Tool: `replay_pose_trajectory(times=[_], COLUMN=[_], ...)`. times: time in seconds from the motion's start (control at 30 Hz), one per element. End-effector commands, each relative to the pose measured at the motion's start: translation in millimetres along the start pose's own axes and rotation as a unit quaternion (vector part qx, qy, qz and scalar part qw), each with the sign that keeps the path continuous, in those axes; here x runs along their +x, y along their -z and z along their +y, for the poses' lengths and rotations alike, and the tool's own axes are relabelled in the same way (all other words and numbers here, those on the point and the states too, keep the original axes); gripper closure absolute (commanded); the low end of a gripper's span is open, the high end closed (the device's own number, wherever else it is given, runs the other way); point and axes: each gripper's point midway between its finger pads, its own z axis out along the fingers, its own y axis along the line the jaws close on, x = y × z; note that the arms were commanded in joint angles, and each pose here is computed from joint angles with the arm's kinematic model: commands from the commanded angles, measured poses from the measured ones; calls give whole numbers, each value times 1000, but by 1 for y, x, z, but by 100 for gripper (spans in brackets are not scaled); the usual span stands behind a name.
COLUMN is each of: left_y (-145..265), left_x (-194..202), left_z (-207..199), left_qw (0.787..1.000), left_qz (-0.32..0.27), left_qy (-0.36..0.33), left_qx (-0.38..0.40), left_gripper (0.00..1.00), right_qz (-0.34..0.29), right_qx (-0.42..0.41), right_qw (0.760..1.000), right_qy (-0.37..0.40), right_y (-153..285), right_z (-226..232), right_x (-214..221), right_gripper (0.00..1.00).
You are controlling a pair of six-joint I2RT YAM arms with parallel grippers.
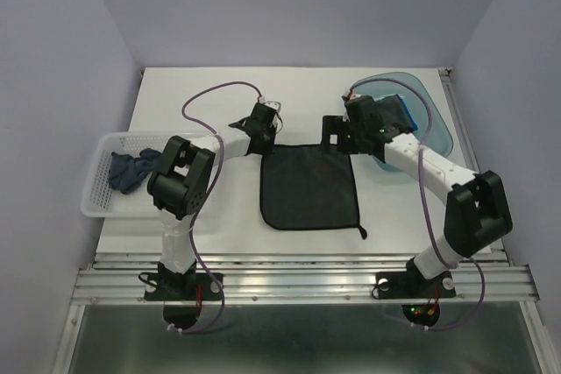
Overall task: Fold and stack the towels
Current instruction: Fold the towel
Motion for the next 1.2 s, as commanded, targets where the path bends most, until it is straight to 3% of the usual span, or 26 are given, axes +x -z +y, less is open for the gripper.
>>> replay_pose_trajectory(times=[0.0, 0.23, 0.47, 0.57, 0.6, 0.83, 1.17], left_y=[15, 11, 10, 9, 9, 9, 8], left_x=[-5, -2, -1, -1, 0, -1, -3], left_z=[8, 13, 16, 16, 17, 17, 17], left_qw=[1000, 999, 999, 999, 999, 999, 999], left_qz=[-15, -12, -10, -8, -8, -8, -9], left_qy=[4, 6, 8, 8, 9, 8, 8], left_qx=[-15, -31, -40, -41, -42, -42, -44], left_gripper=[100, 100, 100, 100, 100, 100, 100], right_qz=[-51, 8, 57, 71, 73, 81, 108], right_qx=[42, 103, 124, 130, 133, 130, 117], right_qw=[996, 978, 969, 967, 967, 967, 966], right_qy=[52, 183, 206, 207, 207, 205, 201], right_y=[-4, -51, -80, -89, -91, -104, -121], right_z=[-1, -24, -44, -48, -50, -53, -58], right_x=[-62, -76, -66, -59, -58, -54, -35], right_gripper=[0, 0, 3, 9, 17, 48, 57])
